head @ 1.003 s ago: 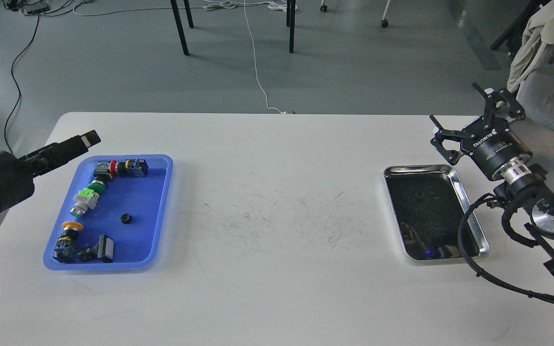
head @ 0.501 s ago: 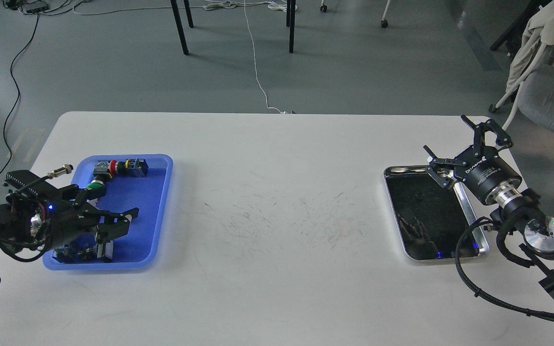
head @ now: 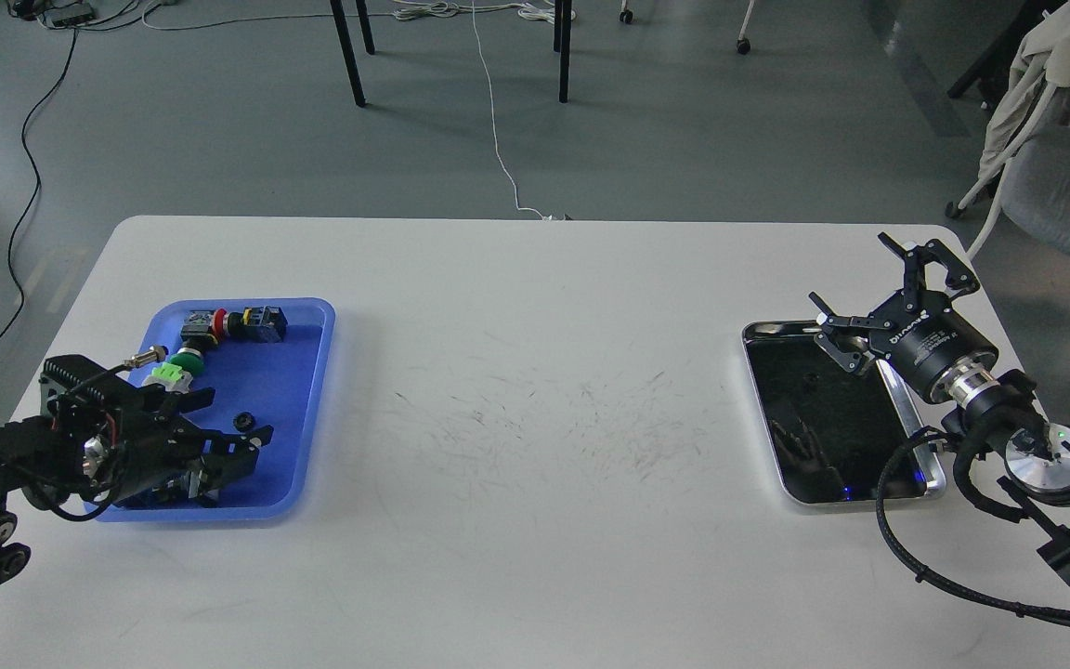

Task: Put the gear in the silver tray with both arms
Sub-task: 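Grasp another black gear in the blue tray with the left gripper, then carry the black gear with the left gripper toward the table center, then open the left gripper to drop the gear on the table, withdraw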

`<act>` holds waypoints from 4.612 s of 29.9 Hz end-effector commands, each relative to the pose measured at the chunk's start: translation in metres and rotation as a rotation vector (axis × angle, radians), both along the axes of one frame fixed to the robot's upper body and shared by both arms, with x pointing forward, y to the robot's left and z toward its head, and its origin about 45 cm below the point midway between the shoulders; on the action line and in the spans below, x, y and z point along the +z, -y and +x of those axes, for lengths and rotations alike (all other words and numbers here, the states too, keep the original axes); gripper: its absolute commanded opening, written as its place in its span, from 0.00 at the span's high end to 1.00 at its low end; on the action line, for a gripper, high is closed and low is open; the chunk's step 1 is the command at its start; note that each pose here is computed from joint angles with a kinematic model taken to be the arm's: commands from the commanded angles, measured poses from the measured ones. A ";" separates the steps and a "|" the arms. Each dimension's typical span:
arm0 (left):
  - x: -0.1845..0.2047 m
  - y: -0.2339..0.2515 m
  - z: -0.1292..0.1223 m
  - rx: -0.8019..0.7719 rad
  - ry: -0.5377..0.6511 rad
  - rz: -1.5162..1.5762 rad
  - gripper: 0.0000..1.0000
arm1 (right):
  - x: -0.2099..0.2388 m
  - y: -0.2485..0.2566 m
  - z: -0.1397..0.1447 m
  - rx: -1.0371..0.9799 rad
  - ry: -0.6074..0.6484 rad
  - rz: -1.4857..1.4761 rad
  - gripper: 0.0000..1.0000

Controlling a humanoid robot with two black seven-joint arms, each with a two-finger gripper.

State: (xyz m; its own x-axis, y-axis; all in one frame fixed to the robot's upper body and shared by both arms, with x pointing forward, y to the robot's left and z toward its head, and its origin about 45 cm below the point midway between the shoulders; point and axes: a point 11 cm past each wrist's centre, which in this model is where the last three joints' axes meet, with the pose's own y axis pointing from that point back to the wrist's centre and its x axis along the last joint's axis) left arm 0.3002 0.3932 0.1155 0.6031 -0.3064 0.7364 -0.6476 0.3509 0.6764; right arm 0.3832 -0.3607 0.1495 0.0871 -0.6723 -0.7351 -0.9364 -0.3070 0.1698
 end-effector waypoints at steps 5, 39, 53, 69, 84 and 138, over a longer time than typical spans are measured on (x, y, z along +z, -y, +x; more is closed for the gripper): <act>-0.009 -0.006 0.003 0.013 -0.012 0.005 0.27 | 0.001 -0.001 0.001 0.003 0.003 0.001 0.06; 0.096 0.059 0.059 -0.139 0.155 -0.058 0.93 | 0.013 -0.009 0.008 0.023 0.031 0.005 0.06; 0.099 0.303 0.055 -0.350 0.174 -0.381 0.93 | 0.021 0.009 0.008 -0.006 0.040 -0.021 0.06; 0.023 0.386 0.033 -0.337 0.049 -0.402 0.93 | 0.028 0.026 0.009 -0.048 0.065 -0.014 0.05; -0.021 0.349 0.041 -0.249 0.028 -0.308 0.93 | 0.024 0.034 0.006 -0.058 0.067 -0.013 0.05; 0.138 0.088 0.149 0.878 0.130 -1.327 0.02 | 0.098 -0.165 0.035 0.758 0.274 -0.764 0.05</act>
